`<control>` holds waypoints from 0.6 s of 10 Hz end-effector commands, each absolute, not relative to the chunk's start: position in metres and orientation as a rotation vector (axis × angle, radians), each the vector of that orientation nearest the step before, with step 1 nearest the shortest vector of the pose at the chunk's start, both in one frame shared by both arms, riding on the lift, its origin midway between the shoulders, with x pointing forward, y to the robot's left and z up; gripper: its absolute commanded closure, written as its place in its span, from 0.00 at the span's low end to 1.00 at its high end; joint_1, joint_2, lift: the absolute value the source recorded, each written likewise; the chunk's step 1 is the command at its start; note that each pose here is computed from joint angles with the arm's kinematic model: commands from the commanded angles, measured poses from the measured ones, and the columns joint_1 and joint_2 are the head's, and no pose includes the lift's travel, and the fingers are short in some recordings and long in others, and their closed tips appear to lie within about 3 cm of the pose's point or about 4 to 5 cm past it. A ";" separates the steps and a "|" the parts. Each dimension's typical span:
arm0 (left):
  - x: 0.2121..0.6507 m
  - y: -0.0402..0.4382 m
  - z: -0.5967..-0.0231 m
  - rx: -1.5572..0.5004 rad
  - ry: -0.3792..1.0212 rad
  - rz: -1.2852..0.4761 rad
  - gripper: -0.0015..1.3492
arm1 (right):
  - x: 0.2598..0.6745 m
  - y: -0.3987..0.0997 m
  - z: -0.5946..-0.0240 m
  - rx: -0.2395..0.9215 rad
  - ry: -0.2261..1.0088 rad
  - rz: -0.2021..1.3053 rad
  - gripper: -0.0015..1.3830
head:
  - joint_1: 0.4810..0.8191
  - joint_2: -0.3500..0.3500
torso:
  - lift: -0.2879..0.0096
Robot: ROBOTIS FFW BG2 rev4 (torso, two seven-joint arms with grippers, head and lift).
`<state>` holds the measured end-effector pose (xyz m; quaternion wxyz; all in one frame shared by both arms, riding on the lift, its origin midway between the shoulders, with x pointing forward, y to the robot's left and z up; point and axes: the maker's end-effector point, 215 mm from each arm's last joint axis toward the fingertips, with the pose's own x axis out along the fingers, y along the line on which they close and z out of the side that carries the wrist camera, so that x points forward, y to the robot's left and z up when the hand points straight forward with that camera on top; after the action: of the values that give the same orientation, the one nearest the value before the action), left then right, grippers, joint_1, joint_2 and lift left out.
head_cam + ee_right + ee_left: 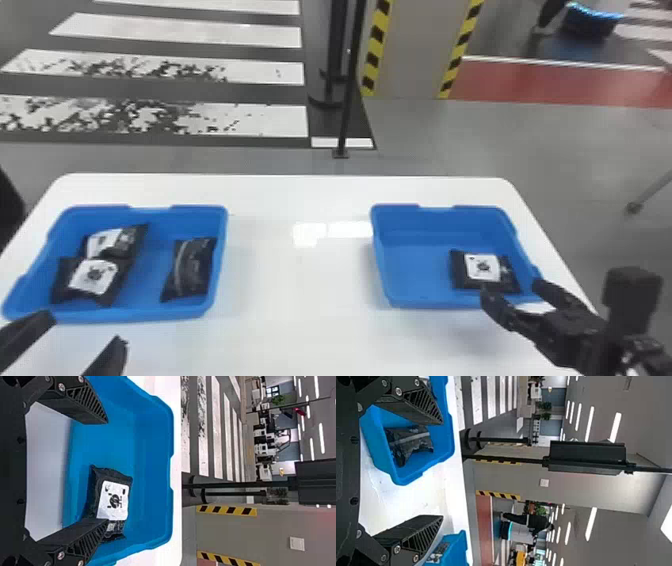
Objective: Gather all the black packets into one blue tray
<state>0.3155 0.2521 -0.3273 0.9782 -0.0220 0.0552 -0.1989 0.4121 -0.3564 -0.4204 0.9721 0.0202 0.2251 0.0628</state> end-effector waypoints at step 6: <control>0.317 0.233 -0.319 -0.083 0.109 -0.438 0.15 | 0.470 -0.341 -0.482 0.164 0.595 0.178 0.12 | 0.63 0.27 | 0.60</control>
<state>0.3151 0.2354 -0.3192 0.9742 -0.0398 0.0551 -0.2150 0.4628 -0.3406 -0.4777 0.9502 0.0766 0.2894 0.0864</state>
